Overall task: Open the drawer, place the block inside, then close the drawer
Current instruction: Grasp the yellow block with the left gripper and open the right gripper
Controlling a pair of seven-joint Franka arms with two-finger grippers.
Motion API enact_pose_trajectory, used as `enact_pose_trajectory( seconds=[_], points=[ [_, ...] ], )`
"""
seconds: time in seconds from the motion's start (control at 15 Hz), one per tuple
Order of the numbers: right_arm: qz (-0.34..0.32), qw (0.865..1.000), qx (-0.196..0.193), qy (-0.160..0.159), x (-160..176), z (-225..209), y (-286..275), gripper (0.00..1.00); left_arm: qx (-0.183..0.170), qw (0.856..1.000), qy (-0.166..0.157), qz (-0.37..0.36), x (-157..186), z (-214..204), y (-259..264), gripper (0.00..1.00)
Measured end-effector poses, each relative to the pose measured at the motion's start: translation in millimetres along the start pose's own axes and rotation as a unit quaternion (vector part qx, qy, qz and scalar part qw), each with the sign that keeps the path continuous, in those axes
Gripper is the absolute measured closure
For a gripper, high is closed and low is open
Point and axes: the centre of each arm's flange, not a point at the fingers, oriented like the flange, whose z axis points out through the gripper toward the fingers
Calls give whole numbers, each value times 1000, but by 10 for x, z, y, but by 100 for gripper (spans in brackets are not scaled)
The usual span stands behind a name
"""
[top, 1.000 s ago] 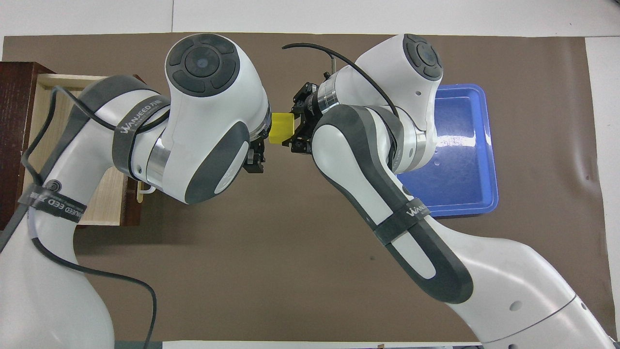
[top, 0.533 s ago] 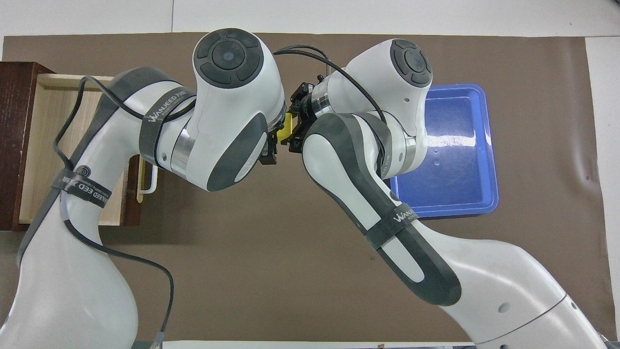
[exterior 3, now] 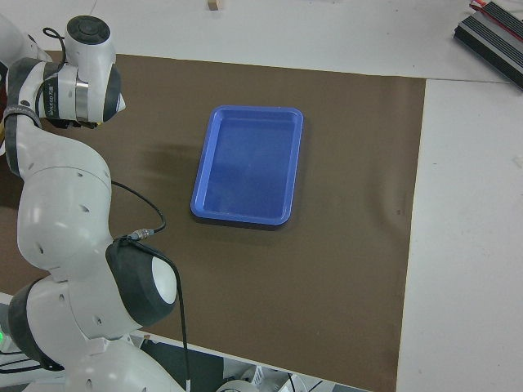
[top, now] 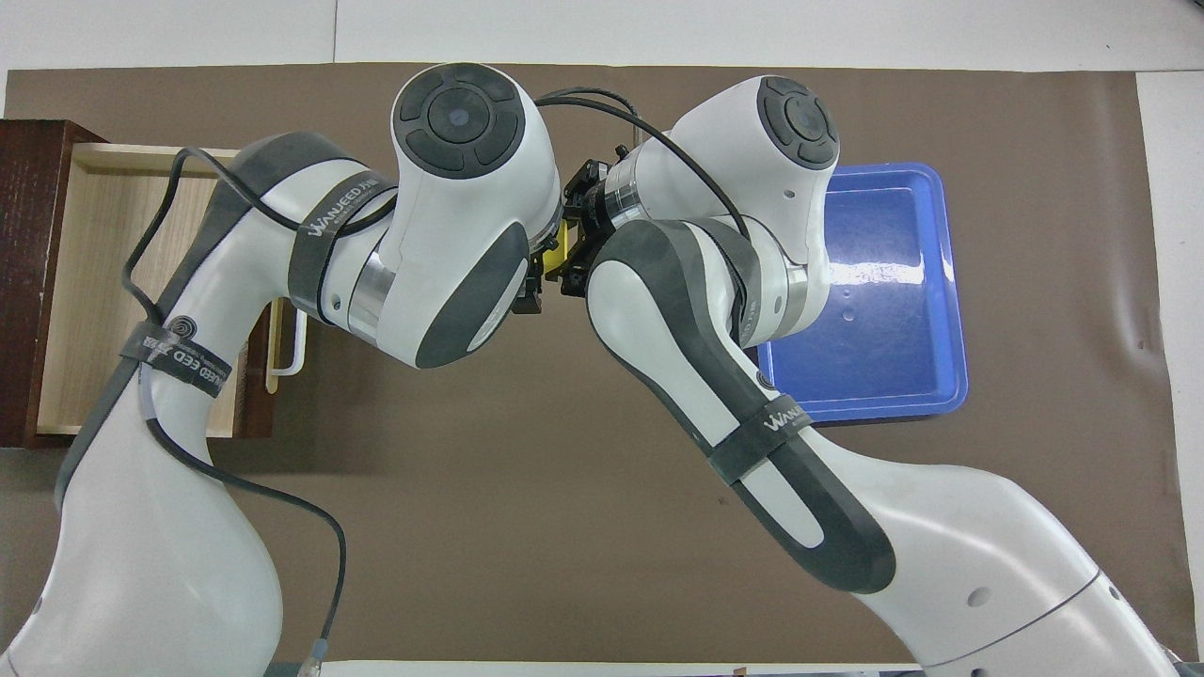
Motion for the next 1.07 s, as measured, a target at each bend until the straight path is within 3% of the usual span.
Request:
enact_pose_trajectory(
  seconds=[0.2, 0.33, 0.4, 0.47, 0.87, 0.93, 1.07],
  points=[
    [0, 1000, -1, 1, 9, 12, 1, 44, 0, 1000, 1, 2, -16, 6, -11, 4],
    [0, 1000, -1, 1, 12, 17, 2, 44, 0, 1000, 1, 2, -20, 5, -13, 20],
    [-2, 1000, -2, 2, 14, 22, 6, 44, -1, 1000, 0, 1, -17, 4, -9, 38],
    [-12, 1000, 1, 3, 3, 30, 9, 44, 1, 1000, -1, -5, -5, 11, -3, 43],
    [-12, 1000, 3, 4, 1, 34, 9, 44, 1, 1000, -1, -6, -3, 16, -1, 43],
    [-12, 1000, 3, 4, 8, 32, 5, 40, 0, 1000, -1, -6, -6, 14, -2, 43],
    [-8, 1000, 4, 4, 50, 8, -23, 21, 0, 1000, -1, -5, -17, 13, -8, 43]
  ],
)
